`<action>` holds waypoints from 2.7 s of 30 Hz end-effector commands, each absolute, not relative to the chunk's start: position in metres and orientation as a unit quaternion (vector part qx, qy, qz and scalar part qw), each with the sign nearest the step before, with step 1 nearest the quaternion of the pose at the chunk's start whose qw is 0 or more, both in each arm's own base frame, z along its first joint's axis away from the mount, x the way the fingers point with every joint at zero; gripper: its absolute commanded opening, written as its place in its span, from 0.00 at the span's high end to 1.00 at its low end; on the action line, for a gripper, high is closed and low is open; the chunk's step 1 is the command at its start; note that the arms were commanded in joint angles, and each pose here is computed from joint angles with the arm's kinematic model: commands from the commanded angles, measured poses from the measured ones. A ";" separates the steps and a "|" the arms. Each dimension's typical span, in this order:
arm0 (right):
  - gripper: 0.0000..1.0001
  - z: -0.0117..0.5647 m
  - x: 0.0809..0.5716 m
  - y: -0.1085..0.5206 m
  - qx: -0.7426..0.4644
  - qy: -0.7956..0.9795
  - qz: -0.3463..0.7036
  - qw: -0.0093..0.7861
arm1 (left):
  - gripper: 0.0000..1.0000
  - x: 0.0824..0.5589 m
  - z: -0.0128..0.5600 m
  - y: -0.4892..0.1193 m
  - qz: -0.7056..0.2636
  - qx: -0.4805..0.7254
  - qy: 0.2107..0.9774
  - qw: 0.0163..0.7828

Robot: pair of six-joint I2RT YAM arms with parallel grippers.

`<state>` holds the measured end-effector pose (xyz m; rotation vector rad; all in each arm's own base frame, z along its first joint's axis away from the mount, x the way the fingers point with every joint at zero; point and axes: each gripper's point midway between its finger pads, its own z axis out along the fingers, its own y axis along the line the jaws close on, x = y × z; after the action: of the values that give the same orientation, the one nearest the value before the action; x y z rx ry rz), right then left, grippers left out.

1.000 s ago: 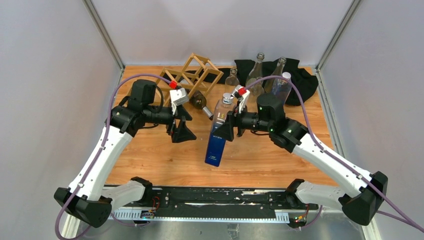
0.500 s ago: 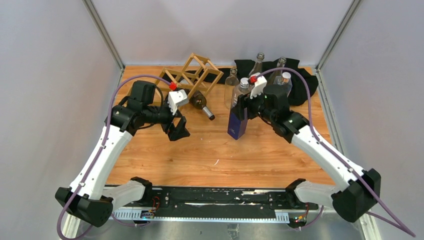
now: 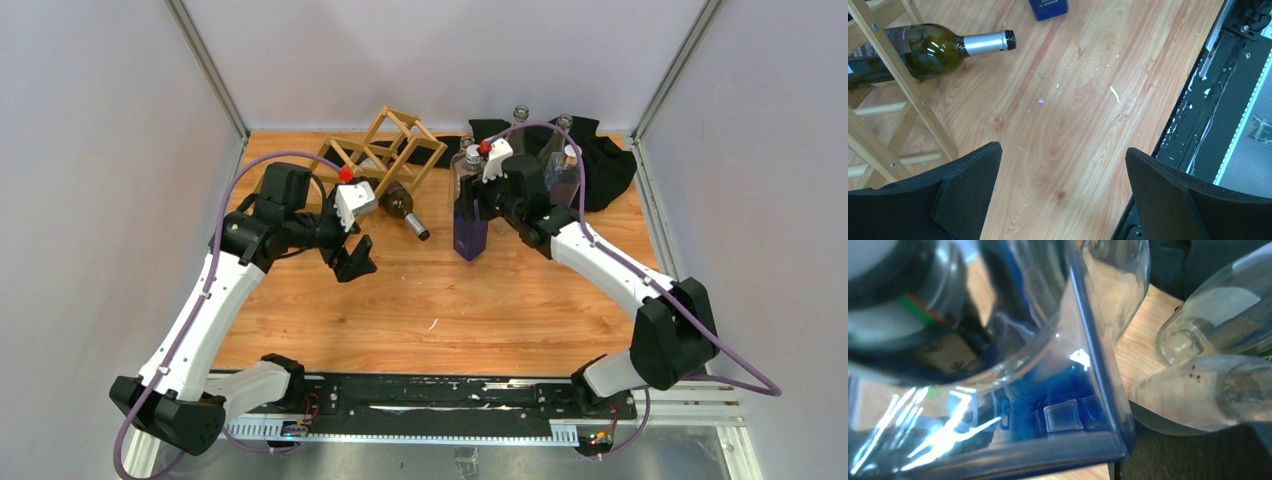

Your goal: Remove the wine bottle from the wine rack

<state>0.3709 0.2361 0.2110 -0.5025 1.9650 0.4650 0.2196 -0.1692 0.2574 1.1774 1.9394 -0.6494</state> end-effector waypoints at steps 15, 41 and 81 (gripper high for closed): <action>1.00 0.279 0.434 0.249 -0.176 0.708 0.187 0.658 | 0.00 0.223 0.256 -0.163 -0.235 0.469 0.759 0.385; 0.11 0.312 0.394 0.239 -0.165 0.713 0.211 0.648 | 0.00 0.241 0.264 -0.153 -0.195 0.445 0.780 0.394; 0.09 0.181 0.365 0.364 -0.310 0.841 0.094 0.434 | 0.00 0.259 0.261 -0.077 -0.128 0.364 0.825 0.413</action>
<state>0.3448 0.3781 0.1889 -0.7910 2.0581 0.3185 0.2669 -0.0747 0.2601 0.8933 2.0932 -0.3049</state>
